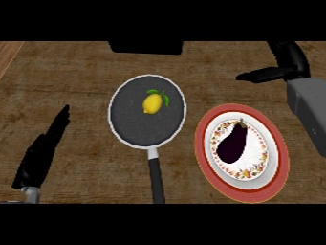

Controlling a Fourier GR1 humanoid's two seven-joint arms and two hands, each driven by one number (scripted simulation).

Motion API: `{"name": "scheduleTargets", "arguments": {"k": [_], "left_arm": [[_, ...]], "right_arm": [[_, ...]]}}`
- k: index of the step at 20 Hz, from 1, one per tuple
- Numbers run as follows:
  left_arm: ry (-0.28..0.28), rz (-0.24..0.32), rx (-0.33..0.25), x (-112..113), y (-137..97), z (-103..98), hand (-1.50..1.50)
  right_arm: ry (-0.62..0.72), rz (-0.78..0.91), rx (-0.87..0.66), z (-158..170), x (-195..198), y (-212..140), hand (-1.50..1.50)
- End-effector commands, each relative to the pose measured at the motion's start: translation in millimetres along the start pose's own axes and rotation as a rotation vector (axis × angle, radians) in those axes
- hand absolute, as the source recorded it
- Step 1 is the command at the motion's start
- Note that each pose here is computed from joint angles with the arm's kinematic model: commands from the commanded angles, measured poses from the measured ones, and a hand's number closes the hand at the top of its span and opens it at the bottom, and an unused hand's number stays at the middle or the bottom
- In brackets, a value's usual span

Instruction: Pick the lemon from the plate and place it in the pan

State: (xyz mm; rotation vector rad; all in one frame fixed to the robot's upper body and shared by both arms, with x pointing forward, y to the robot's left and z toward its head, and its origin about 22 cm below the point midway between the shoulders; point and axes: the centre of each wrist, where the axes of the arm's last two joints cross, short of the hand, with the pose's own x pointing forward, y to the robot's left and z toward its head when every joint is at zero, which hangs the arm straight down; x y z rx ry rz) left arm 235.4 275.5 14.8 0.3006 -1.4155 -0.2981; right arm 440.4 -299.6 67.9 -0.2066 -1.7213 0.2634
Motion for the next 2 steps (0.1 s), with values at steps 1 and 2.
{"name": "scheduleTargets", "arguments": {"k": [1, 2], "left_arm": [[-0.001, -0.007, 0.000, 1, 6, -6, 0.00], [-0.009, 0.007, -0.007, 11, 0, -3, 0.00]], "right_arm": [[-0.013, 0.001, 0.020, 3, 3, -32, -1.50], [0.017, 0.020, 0.029, 5, 5, -46, -1.50]]}}
